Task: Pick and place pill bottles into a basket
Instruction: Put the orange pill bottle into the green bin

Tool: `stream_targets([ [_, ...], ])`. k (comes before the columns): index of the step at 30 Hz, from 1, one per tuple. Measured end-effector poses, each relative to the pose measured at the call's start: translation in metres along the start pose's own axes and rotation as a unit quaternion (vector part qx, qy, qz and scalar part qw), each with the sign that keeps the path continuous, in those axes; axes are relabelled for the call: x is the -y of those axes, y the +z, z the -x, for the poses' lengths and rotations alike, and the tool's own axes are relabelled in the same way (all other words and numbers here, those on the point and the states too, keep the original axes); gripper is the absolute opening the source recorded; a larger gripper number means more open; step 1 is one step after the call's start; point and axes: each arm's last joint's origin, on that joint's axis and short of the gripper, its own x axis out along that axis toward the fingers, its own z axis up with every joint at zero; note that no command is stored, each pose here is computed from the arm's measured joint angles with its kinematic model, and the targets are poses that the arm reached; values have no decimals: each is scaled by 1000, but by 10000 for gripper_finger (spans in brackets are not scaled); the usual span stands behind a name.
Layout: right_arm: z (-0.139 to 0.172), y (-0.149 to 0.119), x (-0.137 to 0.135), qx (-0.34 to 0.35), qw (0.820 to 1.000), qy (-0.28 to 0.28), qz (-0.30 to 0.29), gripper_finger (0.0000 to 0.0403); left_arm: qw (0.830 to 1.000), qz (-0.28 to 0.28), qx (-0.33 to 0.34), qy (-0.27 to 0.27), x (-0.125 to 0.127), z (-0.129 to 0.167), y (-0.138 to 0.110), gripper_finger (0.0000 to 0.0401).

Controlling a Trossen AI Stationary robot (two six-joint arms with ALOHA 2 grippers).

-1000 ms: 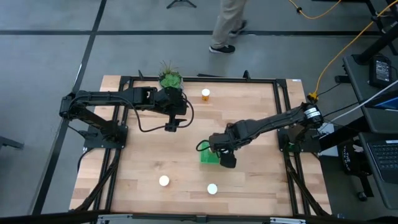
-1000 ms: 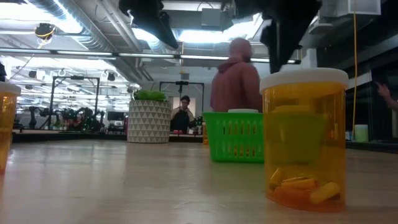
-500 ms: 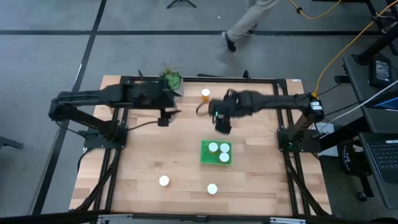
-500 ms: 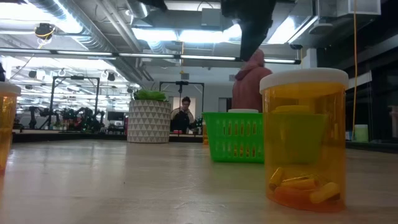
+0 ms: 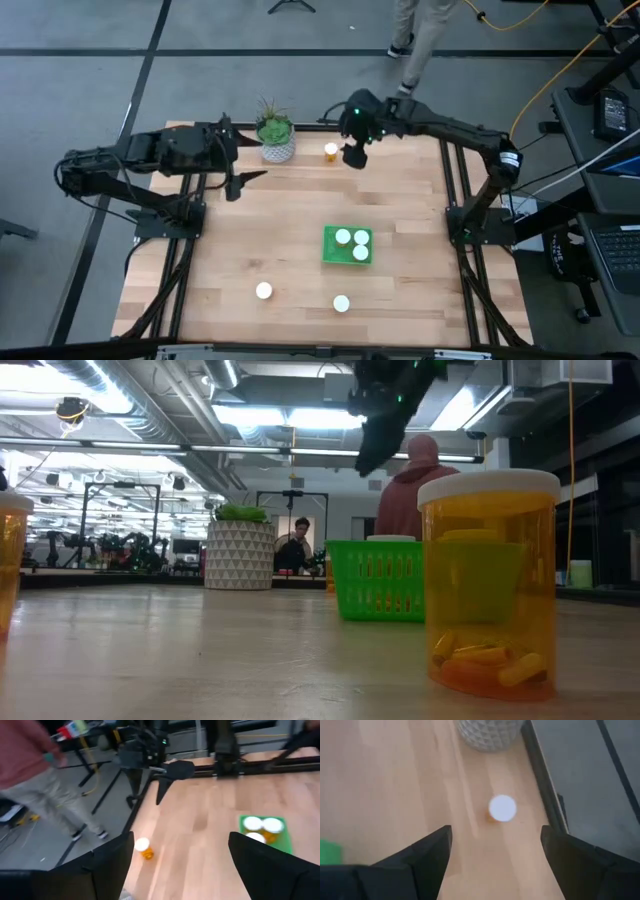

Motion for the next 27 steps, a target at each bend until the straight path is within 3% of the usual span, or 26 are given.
stream_targets([
  [8,-50,-17,38,-48,997,61,15,307,998,30,-24,57,1,-15,-3,322],
  [13,-69,-13,46,-61,995,71,47,307,995,41,-35,83,2,-22,-3,322],
  [27,-107,-2,66,-72,993,91,21,307,992,40,-56,105,4,-29,-6,322],
])
